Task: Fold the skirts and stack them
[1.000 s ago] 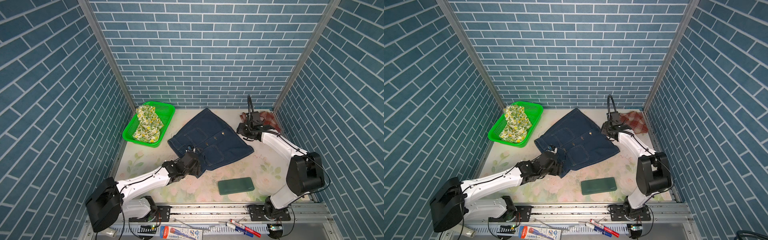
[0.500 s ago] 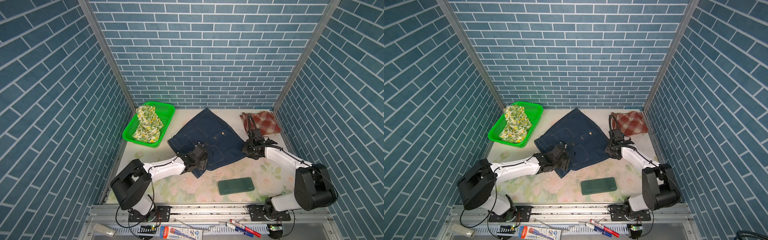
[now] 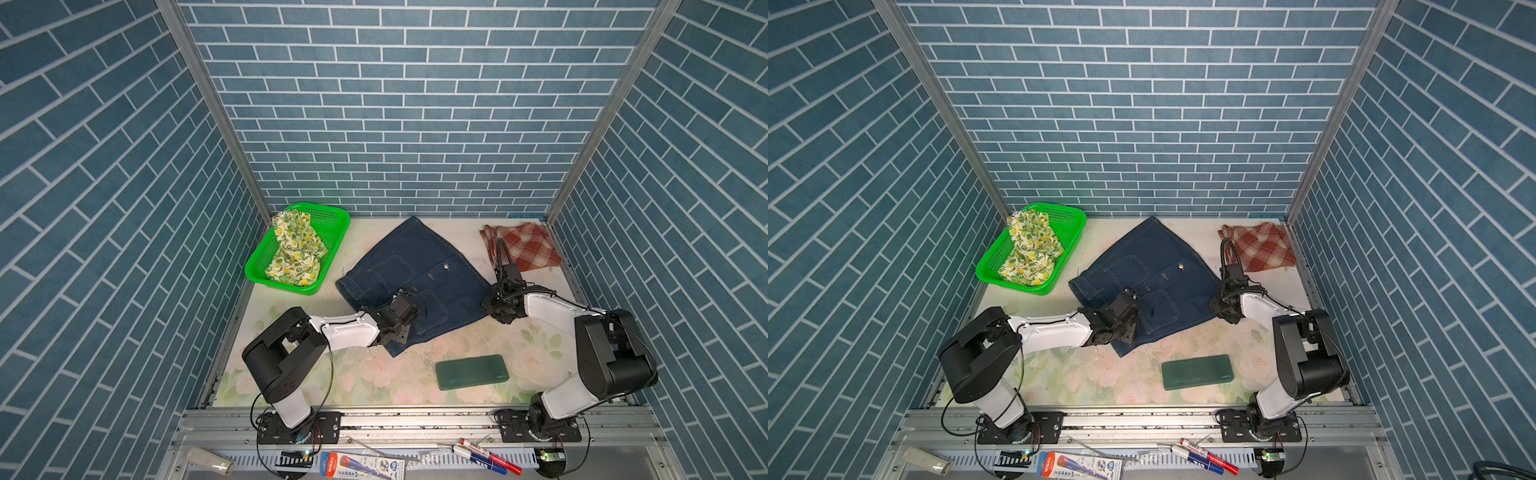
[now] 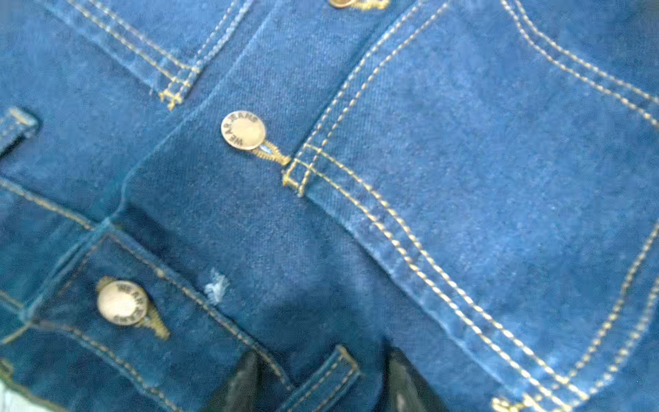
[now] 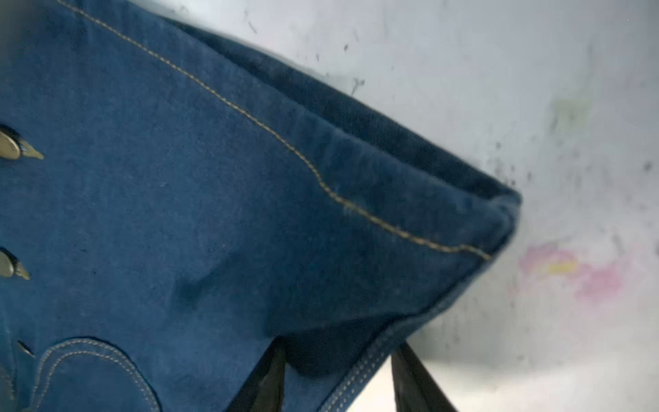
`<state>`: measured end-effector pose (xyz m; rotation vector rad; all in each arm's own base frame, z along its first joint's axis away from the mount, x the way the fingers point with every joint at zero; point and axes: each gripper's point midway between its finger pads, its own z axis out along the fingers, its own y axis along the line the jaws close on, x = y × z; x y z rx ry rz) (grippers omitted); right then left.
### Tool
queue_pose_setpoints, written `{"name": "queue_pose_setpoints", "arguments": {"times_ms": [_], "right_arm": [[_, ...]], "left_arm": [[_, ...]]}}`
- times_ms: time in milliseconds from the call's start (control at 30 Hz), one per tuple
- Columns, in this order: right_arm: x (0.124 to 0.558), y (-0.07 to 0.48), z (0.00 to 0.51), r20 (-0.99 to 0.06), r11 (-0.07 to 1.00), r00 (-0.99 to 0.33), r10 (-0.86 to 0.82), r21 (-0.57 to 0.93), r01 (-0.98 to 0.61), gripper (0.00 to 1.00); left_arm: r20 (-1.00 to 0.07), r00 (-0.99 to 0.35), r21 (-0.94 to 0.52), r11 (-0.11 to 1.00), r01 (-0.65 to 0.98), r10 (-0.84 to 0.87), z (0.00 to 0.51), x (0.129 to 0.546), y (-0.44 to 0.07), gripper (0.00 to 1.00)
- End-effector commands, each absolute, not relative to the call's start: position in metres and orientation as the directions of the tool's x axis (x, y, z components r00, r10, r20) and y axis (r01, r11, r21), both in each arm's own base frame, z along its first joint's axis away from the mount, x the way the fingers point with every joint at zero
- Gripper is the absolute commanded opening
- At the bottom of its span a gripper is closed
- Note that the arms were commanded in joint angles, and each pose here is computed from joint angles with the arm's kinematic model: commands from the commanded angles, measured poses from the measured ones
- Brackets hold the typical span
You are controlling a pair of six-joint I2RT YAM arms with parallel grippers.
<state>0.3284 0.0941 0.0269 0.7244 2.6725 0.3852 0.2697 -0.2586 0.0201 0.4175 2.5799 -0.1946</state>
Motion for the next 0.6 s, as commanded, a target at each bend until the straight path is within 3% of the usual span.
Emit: {"name": "queue_pose_setpoints", "arguments": {"times_ms": [0,133,267,400,567], "right_arm": [[0.343,0.093,0.029,-0.270,0.821,-0.796,0.541,0.373,0.432,0.31],[0.369,0.095,0.042,-0.338,0.849,-0.798,0.499,0.378,0.370,0.24],[0.390,0.099,0.047,-0.370,0.871,-0.809,0.457,0.371,0.323,0.19],[0.408,0.111,0.051,-0.387,0.876,-0.812,0.437,0.388,0.287,0.05],[0.420,0.133,0.061,-0.423,0.904,-0.825,0.374,0.365,0.223,0.03]], "left_arm": [[-0.404,-0.876,-0.128,0.931,0.341,0.265,-0.009,0.237,-0.257,0.42],[-0.401,-0.870,-0.145,0.917,0.371,0.288,-0.008,0.221,-0.270,0.32],[-0.402,-0.865,-0.171,0.903,0.394,0.301,-0.003,0.207,-0.283,0.31],[-0.396,-0.867,-0.161,0.906,0.391,0.303,0.000,0.201,-0.279,0.30],[-0.399,-0.865,-0.058,0.932,0.357,0.306,0.004,0.207,-0.253,0.30]]}}
